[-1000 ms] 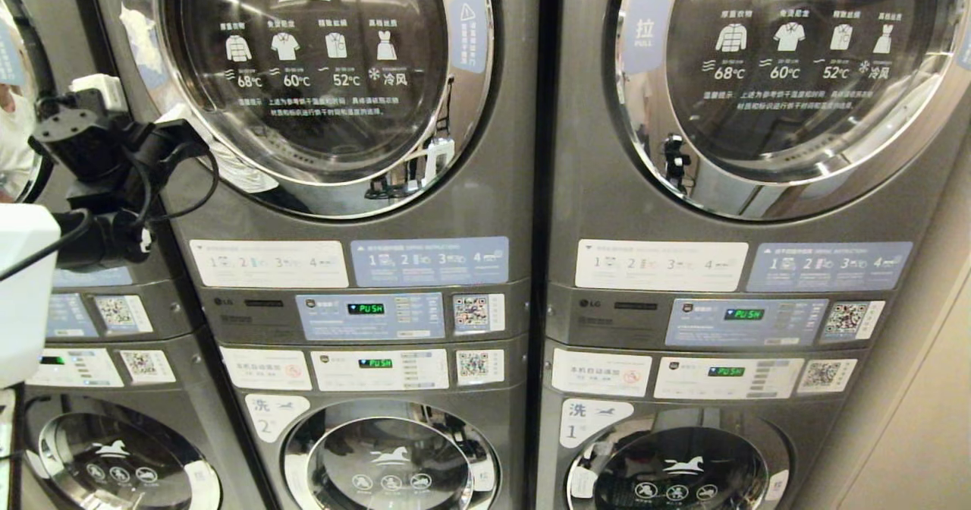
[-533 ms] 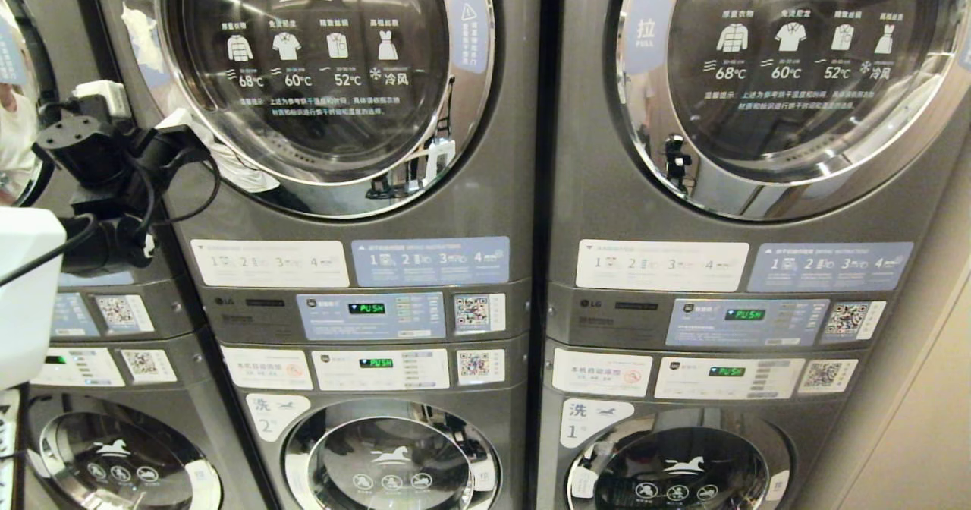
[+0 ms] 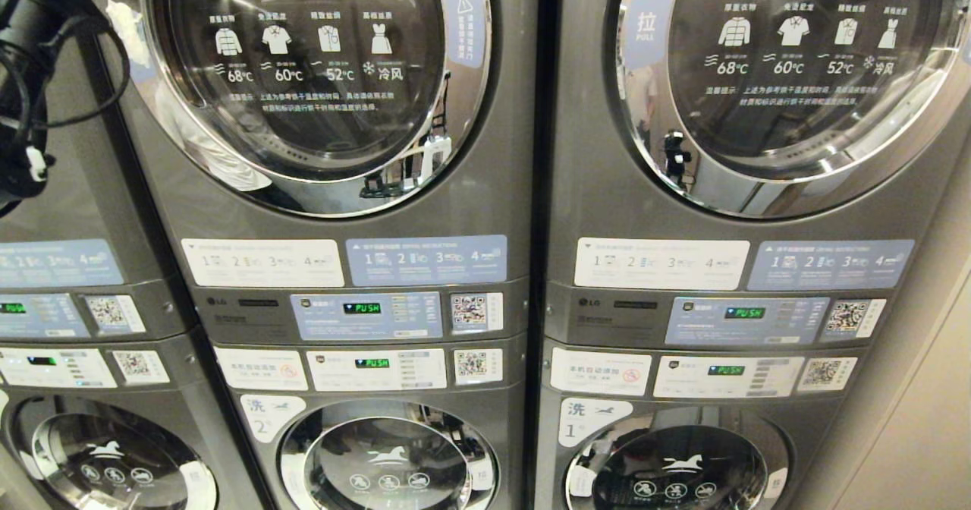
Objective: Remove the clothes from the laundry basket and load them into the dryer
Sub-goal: Close the dryer
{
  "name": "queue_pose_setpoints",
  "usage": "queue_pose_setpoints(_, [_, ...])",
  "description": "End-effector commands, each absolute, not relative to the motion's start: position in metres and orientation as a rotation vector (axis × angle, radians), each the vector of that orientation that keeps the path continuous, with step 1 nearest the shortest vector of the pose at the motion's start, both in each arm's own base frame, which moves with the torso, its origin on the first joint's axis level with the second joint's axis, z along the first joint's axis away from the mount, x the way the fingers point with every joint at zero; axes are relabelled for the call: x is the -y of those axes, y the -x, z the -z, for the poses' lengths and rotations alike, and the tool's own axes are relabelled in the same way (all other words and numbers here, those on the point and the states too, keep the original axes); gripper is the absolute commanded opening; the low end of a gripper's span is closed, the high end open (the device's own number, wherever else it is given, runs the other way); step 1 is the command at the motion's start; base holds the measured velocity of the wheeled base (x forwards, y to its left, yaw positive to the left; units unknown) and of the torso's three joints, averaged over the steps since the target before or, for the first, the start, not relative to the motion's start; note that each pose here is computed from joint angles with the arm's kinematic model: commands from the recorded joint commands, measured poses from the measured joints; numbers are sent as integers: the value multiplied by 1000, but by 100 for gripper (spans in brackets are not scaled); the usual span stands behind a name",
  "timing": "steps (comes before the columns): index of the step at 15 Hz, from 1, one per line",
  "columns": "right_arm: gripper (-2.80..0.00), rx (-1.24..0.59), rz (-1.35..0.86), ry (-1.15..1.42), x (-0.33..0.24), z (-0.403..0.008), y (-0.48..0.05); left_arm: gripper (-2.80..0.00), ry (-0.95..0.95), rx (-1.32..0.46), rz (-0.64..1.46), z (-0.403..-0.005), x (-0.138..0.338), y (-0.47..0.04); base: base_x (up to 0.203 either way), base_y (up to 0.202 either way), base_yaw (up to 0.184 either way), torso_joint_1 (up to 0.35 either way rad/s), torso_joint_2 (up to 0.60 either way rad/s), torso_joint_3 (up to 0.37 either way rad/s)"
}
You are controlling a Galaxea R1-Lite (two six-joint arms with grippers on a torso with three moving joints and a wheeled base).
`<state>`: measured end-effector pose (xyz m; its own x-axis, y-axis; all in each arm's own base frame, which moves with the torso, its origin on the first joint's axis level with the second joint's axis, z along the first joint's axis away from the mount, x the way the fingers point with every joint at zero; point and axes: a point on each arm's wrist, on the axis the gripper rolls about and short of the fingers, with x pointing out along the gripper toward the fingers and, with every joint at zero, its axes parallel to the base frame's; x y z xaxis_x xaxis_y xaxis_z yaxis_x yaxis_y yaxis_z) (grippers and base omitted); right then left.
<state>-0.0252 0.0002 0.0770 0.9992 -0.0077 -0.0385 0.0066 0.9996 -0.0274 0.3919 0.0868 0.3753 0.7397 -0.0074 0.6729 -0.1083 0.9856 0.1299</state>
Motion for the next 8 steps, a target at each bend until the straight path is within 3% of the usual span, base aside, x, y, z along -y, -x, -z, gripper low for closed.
queue_pose_setpoints(1, [-280, -40, 6, 29, 0, -77, 25, -280, -189, 839, -55, -422, -72, -331, 0, 0, 0, 0, 0, 0])
queue_pose_setpoints(4, [-280, -40, 2, 35, 0, -77, 25, -280, -154, 697, -3, -401, -46, -278, 0, 0, 0, 0, 0, 0])
queue_pose_setpoints(8, [-280, -42, 8, 27, 0, -77, 25, -280, -104, 382, 72, -300, -15, -189, 0, 0, 0, 0, 0, 0])
